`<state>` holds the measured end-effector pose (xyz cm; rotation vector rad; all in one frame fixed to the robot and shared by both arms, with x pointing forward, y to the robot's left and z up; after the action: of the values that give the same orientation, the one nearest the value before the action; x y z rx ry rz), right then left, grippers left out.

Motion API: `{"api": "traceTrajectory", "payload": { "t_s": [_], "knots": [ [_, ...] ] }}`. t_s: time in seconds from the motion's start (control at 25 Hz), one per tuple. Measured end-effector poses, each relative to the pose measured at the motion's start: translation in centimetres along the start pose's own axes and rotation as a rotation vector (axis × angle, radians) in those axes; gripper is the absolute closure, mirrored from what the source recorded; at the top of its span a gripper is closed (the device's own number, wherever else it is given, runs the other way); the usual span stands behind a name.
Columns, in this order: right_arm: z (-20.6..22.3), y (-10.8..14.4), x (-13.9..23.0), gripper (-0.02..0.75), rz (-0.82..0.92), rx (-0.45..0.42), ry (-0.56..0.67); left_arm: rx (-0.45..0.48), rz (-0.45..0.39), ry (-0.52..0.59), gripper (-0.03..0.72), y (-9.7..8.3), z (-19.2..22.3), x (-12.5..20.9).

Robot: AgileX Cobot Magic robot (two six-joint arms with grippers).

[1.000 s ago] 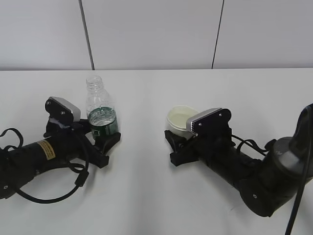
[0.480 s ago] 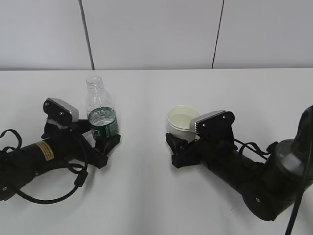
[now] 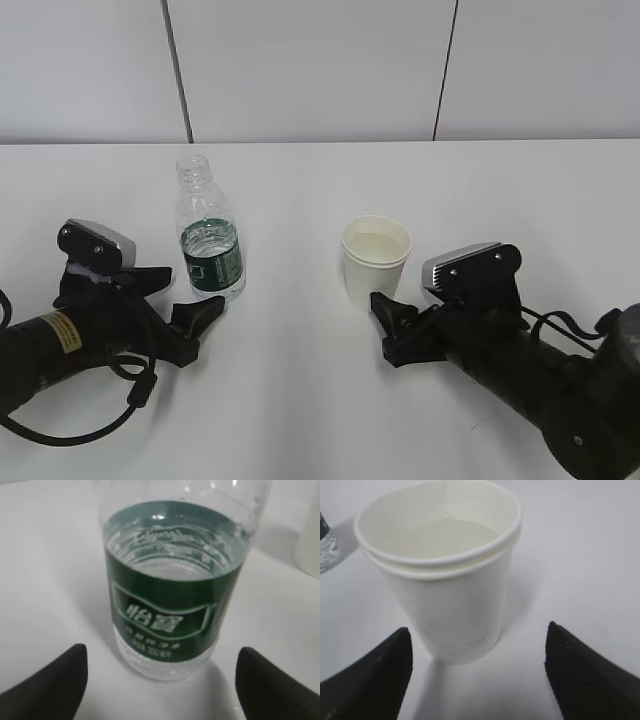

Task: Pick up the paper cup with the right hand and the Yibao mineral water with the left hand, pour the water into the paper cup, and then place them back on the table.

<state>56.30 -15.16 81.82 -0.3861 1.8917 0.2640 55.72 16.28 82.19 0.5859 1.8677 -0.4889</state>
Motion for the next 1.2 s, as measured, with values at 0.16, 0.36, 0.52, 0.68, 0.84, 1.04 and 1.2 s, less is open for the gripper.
{"api": "traceTrajectory", "payload": {
  "t_s": [0.16, 0.36, 0.52, 0.68, 0.84, 1.04, 1.2],
  "knots": [
    [-1.6, -0.4, 0.2, 0.102, 0.009, 0.024, 0.021, -0.017, -0.003, 0.0, 0.134, -0.1, -0.9, -0.3],
    [-3.3, -1.1, 0.8, 0.115, 0.011, 0.069, 0.056, -0.086, 0.019, 0.0, 0.134, 0.4, -2.2, -0.5],
    [-3.6, -1.4, 0.9, 0.125, 0.017, 0.093, 0.064, -0.131, 0.006, 0.005, 0.137, 0.8, -2.8, -0.5],
    [-3.7, -2.6, 1.0, 0.134, 0.051, 0.176, 0.064, -0.192, -0.007, -0.001, 0.141, 1.7, -3.0, -0.9],
    [-4.1, -4.2, 1.1, 0.144, 0.1, 0.293, 0.066, -0.264, -0.037, 0.002, 0.143, 3.7, -3.9, -1.2],
    [-4.3, -4.8, 1.2, 0.145, 0.122, 0.345, 0.064, -0.369, -0.077, 0.035, 0.146, 6.7, -5.8, -1.6],
    [-4.1, -5.7, 0.3, 0.145, 0.157, 0.407, 0.03, -0.431, -0.096, 0.049, 0.146, 8.2, -7.2, -2.4]
  ]
}}
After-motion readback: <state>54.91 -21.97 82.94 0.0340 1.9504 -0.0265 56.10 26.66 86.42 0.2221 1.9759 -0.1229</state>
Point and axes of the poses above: a point on each arm's last joint axis where the gripper is mounted, z pointing out along that axis toward the gripper, y along the wrist's bending axis when the last joint is at zero, x = y × z, the point moved 5 cm from there along z, pointing out along that axis toward the gripper, and after that the axes turned 1 degree about -z, right-handed, at the moved point
